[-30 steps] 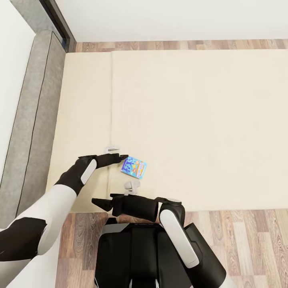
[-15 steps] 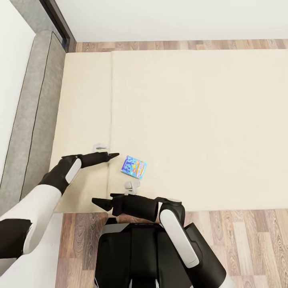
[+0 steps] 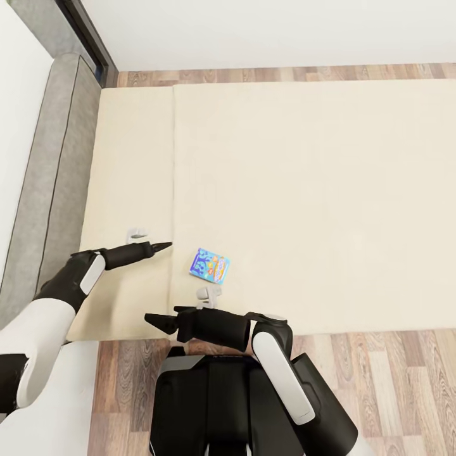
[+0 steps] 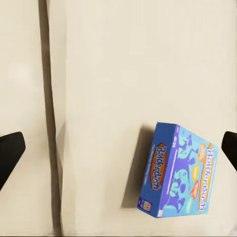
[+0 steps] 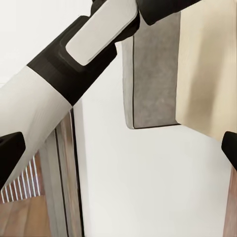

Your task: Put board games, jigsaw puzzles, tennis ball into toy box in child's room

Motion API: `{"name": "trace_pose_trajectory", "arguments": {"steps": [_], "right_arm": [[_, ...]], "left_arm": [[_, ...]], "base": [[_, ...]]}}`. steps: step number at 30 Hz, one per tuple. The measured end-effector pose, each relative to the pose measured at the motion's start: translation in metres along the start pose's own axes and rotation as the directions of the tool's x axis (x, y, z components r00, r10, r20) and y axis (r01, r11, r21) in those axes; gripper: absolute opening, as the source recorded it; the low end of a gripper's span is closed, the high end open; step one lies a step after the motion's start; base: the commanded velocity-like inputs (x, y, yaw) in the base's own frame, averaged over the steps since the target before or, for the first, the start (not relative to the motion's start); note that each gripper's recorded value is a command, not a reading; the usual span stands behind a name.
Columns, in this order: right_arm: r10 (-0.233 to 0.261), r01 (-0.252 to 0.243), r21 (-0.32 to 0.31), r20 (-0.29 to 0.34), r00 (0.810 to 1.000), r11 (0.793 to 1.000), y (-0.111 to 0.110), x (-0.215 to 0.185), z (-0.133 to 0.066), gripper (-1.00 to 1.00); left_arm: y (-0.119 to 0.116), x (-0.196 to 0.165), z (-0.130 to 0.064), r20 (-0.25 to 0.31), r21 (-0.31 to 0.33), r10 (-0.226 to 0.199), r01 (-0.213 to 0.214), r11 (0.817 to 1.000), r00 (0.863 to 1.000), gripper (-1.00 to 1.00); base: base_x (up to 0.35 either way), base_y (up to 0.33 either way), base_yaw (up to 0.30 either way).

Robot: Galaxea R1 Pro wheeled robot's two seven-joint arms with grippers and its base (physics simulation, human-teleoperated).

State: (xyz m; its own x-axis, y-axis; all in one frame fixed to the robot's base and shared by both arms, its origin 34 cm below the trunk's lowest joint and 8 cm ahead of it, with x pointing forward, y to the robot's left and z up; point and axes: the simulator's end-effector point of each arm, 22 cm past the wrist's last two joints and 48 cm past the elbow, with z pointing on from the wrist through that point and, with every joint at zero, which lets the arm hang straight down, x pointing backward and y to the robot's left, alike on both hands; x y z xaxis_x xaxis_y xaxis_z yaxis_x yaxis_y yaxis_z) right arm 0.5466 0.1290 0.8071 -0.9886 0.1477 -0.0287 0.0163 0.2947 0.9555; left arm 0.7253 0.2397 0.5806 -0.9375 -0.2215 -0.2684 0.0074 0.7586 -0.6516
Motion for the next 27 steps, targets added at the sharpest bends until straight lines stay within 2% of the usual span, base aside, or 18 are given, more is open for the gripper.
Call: {"name": "trace_pose_trajectory", "arguments": {"steps": [7,27], "right_arm": [[-0.011,0.011,-0.001,0.003,1.0,1.0,0.004,-0.002,-0.001,1.0],[-0.041,0.041,-0.001,0.011,0.999,0.999,0.017,-0.008,-0.003,1.0]], "left_arm": [[0.001,0.0,-0.012,-0.001,0.013,-0.007,0.007,1.0,1.0,1.0],[-0.01,-0.014,-0.022,0.017,0.022,0.006,-0.007,1.0,1.0,1.0]], "base": [[0.0,0.0,-0.091],[-0.028,0.021,-0.062]]}}
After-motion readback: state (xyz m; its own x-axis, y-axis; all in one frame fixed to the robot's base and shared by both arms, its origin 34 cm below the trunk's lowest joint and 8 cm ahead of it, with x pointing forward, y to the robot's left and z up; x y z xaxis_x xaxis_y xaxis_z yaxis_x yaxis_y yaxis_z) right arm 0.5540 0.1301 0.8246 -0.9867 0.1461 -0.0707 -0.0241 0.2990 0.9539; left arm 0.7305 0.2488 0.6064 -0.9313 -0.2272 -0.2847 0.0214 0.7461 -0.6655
